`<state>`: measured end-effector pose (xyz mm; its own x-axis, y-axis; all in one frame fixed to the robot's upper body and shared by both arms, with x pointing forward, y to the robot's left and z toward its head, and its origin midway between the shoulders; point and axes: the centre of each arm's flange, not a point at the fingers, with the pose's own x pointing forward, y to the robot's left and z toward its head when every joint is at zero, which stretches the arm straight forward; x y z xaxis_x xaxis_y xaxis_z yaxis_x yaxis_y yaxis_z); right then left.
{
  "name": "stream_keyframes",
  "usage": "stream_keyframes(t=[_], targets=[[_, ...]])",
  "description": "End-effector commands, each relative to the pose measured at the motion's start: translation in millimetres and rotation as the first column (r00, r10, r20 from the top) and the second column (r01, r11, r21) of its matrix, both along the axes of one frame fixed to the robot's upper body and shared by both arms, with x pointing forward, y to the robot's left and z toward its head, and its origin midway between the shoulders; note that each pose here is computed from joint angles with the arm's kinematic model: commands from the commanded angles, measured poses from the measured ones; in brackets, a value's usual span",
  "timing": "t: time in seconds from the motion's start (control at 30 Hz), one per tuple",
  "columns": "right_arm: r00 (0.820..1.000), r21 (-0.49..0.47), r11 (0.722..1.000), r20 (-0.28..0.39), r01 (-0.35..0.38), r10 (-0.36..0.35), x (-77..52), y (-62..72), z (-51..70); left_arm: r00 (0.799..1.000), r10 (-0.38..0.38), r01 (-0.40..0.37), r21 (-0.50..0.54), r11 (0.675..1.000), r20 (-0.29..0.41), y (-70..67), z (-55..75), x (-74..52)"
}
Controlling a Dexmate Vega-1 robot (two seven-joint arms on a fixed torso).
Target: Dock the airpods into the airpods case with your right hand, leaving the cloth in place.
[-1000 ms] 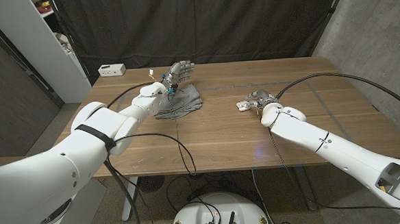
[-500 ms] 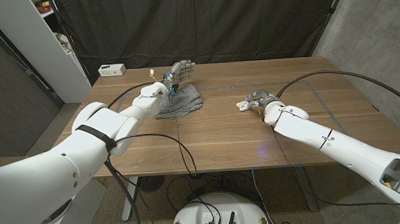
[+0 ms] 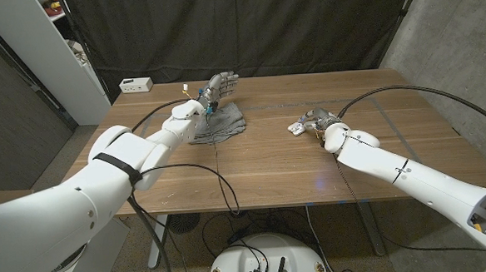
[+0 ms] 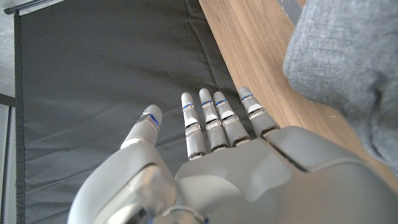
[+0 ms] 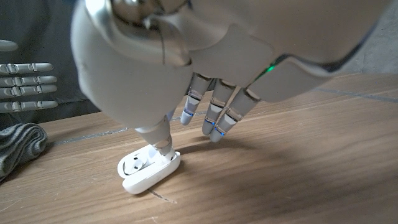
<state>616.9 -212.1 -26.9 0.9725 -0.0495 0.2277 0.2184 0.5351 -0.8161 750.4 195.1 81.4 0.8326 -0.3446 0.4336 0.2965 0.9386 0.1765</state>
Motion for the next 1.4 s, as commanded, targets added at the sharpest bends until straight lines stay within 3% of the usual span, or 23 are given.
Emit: stream_keyframes(t=[0.03,0.6,1.07,1.4], targets=[[0.998,0.015,1.000,0.065,-0.014,0.013,3.9,-1.5,-8.8,0.999,-0.022,0.022,-0.001,1.000,0.039,-1.6,-2.4,-4.3],[0.994,0.040,0.998,0.104,-0.049,0.045,-7.4,-4.2,-7.4,0.998,-0.036,0.036,0.002,0.999,0.049,-6.0,-5.8,-5.9],[0.995,-0.003,0.996,-0.036,-0.089,0.089,0.0,-12.3,-6.8,0.997,-0.041,0.041,0.002,0.999,0.070,-8.1,-8.5,-8.3],[0.993,-0.035,0.993,-0.033,-0.113,0.112,4.8,-17.0,-3.4,0.994,-0.044,0.044,0.000,0.999,0.100,-10.4,-8.5,-12.6]])
